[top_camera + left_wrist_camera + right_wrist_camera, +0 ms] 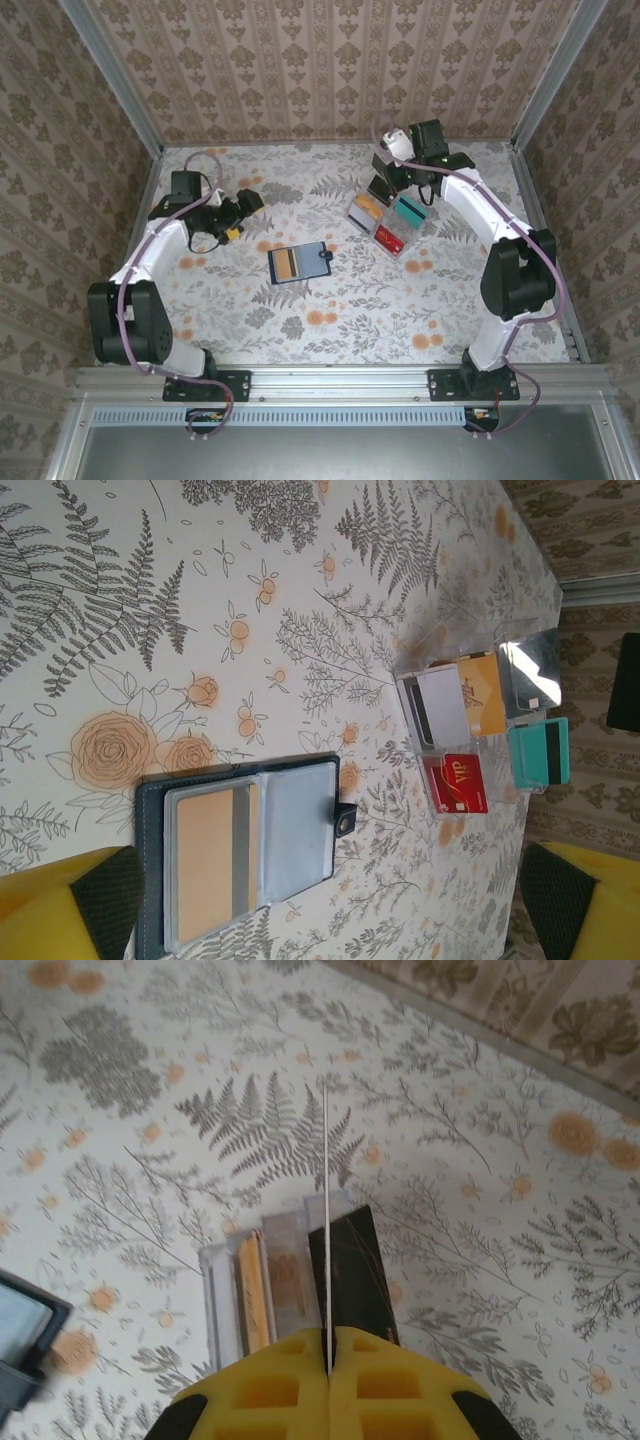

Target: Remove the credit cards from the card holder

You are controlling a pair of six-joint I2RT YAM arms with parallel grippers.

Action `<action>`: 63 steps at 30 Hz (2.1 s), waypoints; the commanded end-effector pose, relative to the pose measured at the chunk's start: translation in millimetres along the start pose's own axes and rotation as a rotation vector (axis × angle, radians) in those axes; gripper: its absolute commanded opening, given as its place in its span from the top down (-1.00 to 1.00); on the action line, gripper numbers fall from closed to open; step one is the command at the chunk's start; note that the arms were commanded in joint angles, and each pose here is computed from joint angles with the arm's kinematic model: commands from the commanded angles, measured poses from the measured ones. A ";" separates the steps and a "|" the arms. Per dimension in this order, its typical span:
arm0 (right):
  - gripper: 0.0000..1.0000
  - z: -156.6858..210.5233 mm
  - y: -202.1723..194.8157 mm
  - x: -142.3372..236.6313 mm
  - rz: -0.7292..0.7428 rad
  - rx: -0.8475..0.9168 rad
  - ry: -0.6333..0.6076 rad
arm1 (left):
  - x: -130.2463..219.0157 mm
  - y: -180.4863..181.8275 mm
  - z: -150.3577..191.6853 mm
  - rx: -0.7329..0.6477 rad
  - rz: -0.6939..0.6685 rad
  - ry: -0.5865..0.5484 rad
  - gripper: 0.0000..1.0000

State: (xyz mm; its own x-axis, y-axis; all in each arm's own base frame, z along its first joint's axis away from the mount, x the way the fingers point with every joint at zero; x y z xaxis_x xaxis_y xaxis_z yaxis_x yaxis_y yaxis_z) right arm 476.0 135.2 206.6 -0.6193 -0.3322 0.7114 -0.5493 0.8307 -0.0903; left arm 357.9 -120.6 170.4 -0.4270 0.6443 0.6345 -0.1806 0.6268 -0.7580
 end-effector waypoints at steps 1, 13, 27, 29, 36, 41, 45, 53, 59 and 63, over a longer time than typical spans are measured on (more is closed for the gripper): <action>1.00 13.8 0.7 -6.5 -0.061 0.045 0.068 | -2.9 -4.9 -9.4 -0.023 0.027 0.009 -1.00; 0.97 33.6 -1.0 -39.0 -0.118 0.056 0.168 | -13.8 -0.7 -14.2 0.000 0.044 0.045 -1.00; 0.75 37.5 -0.3 -51.7 -0.143 0.067 0.187 | -19.7 6.2 -10.4 0.029 0.061 0.072 -1.00; 0.65 39.3 -1.2 -52.1 -0.143 0.071 0.199 | -18.8 5.9 -10.4 0.029 0.061 0.071 -1.00; 0.29 28.1 -3.7 -37.3 -0.119 0.064 0.182 | -18.7 6.1 -8.9 0.041 0.074 0.077 -1.00; 0.00 -4.4 3.2 -2.6 -0.134 -0.048 0.080 | -17.5 5.7 -9.5 0.042 0.076 0.073 -1.00; -0.18 -23.0 -0.9 22.5 -0.067 -0.222 0.053 | -19.0 6.6 -9.7 0.048 0.084 0.071 -1.00; -0.11 -17.4 33.4 37.1 -0.160 -0.621 0.085 | -19.4 18.9 -2.8 0.066 0.063 0.062 -1.00; -0.28 -11.7 117.9 27.1 -0.299 -0.705 0.150 | -14.9 31.5 8.0 0.046 0.024 0.040 -1.00; -0.29 6.9 169.5 3.9 -0.280 -0.702 0.249 | -11.8 41.1 13.9 0.042 -0.010 0.025 -1.00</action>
State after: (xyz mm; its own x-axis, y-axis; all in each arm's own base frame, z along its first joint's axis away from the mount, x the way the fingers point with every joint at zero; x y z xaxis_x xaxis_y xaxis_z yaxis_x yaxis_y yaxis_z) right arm 390.1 245.5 201.6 -0.3468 -0.5349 0.7705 -0.2169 0.8449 0.4889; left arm 345.5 -116.8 124.4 -0.3666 0.6785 0.6366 -0.2537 0.5854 -0.7700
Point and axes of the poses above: each hand's point on the last joint's axis, 136 mm out from that joint toward the fingers, its own x axis back along the fingers, its own y axis along the line the jaws close on, z = x × y, the point moved 1 cm from there along x, back along the fingers, and after that the axes turned 4 degrees about x, right-handed, at the moved point
